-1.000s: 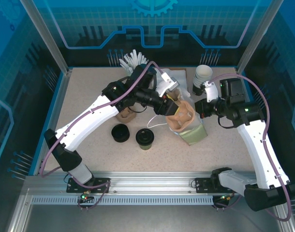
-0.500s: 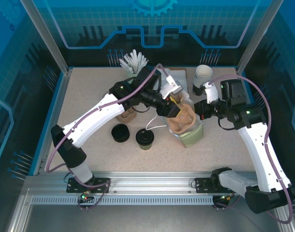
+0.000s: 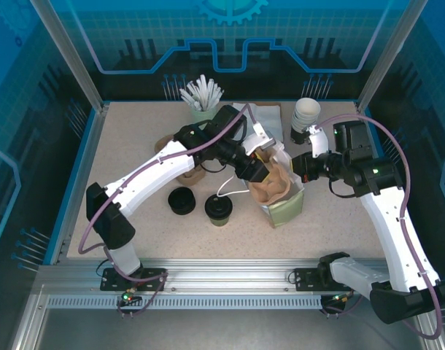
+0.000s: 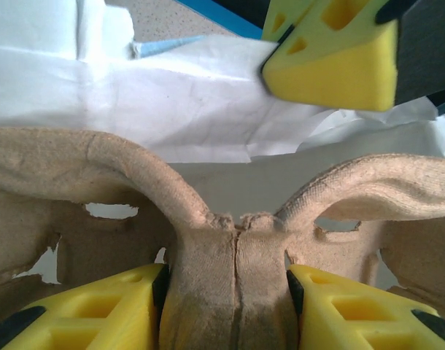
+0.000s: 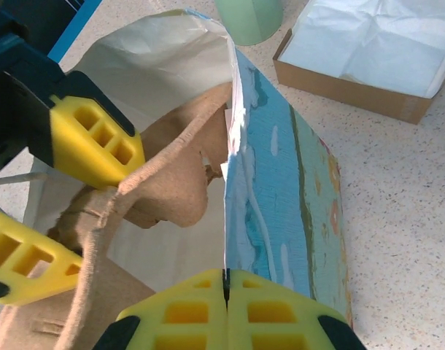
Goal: Pack the takeout coffee
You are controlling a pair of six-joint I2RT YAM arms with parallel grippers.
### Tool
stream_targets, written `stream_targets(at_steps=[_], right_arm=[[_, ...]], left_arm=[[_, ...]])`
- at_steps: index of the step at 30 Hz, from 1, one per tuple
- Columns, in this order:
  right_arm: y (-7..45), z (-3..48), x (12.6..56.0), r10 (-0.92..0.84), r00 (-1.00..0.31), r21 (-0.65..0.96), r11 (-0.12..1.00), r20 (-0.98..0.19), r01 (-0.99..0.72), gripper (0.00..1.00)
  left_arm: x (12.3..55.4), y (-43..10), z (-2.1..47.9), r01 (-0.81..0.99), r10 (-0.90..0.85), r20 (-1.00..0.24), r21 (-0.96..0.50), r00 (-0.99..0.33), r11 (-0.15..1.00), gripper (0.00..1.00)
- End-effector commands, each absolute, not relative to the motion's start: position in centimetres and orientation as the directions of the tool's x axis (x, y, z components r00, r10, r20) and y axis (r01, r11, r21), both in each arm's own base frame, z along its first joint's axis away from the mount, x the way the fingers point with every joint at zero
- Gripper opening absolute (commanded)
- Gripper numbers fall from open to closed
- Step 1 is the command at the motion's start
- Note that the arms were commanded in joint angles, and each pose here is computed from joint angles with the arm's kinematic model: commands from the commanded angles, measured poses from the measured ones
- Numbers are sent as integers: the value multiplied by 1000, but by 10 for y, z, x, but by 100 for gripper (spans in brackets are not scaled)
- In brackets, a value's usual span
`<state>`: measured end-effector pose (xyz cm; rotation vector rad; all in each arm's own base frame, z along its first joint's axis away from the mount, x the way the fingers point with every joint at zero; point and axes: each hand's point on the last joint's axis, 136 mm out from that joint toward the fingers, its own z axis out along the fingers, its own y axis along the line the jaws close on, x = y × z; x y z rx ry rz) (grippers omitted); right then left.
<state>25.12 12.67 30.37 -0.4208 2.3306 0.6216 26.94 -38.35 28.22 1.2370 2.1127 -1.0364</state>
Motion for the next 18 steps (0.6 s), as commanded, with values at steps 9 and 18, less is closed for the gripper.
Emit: stream_targets(at_steps=[9, 18], right_arm=[[139, 302, 234, -106, -747, 400, 791, -656, -463, 0], [143, 302, 224, -101, -763, 436, 769, -639, -467, 0]], left_arm=[[277, -386, 266, 894, 538, -715, -333, -446, 299, 46], [283, -387, 262, 897, 529, -727, -314, -438, 312, 46]])
